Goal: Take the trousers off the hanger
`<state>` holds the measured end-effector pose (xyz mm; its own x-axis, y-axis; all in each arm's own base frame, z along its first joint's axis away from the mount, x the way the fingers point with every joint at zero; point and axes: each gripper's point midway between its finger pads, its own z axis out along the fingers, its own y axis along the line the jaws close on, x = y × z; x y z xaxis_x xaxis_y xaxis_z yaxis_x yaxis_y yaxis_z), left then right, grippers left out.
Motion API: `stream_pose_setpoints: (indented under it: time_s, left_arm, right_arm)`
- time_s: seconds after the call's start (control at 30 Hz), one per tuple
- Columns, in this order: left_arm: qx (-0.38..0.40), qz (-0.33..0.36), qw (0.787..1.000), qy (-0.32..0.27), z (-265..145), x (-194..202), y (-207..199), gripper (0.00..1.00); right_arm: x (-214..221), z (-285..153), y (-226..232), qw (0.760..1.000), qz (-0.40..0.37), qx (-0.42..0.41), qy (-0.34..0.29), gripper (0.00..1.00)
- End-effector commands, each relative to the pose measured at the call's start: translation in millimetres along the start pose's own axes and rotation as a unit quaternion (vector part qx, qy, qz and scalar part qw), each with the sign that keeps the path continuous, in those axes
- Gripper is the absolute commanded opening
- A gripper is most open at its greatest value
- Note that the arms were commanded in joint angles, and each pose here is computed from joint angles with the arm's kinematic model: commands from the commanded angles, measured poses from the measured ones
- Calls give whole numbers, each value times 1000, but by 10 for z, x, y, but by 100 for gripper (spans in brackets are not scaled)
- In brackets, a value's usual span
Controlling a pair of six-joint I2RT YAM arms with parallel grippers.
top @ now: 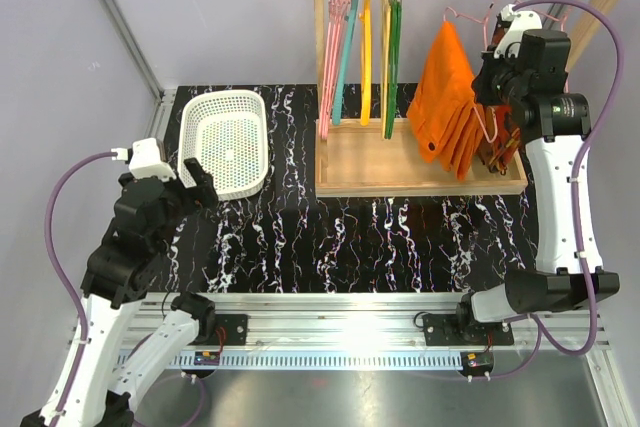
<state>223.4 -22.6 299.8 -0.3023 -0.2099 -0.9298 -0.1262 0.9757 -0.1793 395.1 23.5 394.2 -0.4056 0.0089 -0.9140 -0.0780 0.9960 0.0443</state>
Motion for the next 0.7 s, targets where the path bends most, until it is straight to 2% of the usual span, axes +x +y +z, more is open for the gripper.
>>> stream_pose_setpoints:
  time_s: [0.0, 0.27, 0.43, 0.67]
  left_arm:
    - [28, -6, 999, -33, -85, -265, -112, 99]
    - [45, -7, 998, -36, -116, -311, -173, 99]
    - [61, -10, 997, -46, -180, -397, -222, 99]
    - [96, -17, 992, -84, -377, -763, -342, 99]
  right_arm:
    - [-544, -303, 13, 994, -16, 0, -107, 0]
    - [-1012, -648, 87, 975, -16, -13, -221, 0]
    - [-1197, -759, 118, 966, -23, -19, -258, 0]
    - [-1414, -868, 160, 956, -26, -29, -290, 0]
